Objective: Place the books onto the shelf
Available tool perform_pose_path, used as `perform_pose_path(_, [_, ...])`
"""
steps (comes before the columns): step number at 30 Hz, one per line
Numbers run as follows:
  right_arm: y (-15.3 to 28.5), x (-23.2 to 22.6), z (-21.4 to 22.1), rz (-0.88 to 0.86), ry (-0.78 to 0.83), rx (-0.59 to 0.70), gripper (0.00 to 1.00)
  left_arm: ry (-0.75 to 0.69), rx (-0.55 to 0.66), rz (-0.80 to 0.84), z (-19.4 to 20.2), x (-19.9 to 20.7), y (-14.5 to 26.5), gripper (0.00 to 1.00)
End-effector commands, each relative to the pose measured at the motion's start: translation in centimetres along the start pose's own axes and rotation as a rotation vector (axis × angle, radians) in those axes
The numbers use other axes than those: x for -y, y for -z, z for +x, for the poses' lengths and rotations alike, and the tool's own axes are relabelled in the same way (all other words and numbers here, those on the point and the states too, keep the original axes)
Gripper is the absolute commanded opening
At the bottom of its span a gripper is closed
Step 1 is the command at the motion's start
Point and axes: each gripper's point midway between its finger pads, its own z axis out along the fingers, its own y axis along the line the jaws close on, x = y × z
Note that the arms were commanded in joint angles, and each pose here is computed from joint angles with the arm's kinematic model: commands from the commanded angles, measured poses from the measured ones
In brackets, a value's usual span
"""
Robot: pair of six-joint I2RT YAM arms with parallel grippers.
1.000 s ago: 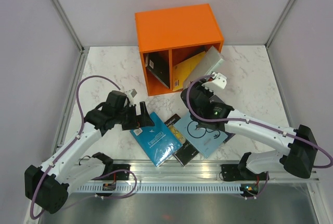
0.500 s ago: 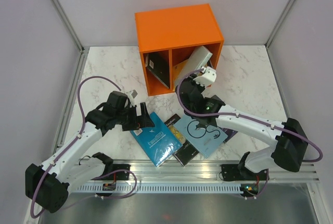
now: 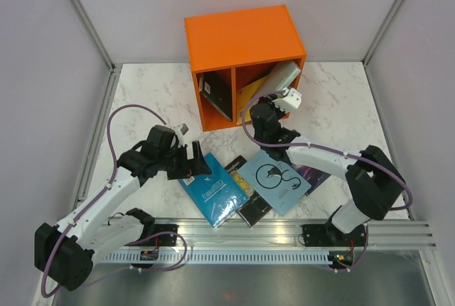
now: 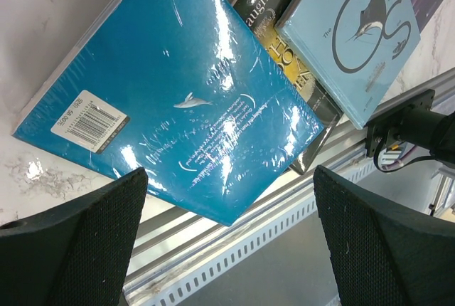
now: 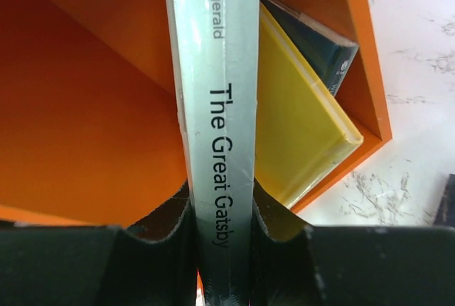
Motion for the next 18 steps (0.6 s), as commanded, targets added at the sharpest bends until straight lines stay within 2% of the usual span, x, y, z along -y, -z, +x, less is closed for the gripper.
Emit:
perform_pose_path(1, [-2.8,0.9,-4.1,0.079,-0.187,0.234,0.00,-0.045,0.034,0.013,-0.6,0.2,0.0,1.00])
perform_pose_path(8, [-6.5,5.2,2.4,0.172,-0.171,0.306,0.00,-0.061,0.061,0.032,-0.8,0.7,0.3,1.00])
perform_pose_path(16, [-8.5,7.2,6.6,0.224,-0.172,0.340,0.00,-0.075,0.084,0.047,-0.8,1.1,0.8,1.00])
perform_pose_path(18, [-8.8,7.5,7.6,0.228,-0.145,0.323,0.05,-0.077,0.081,0.046,-0.8,1.0,0.7,1.00])
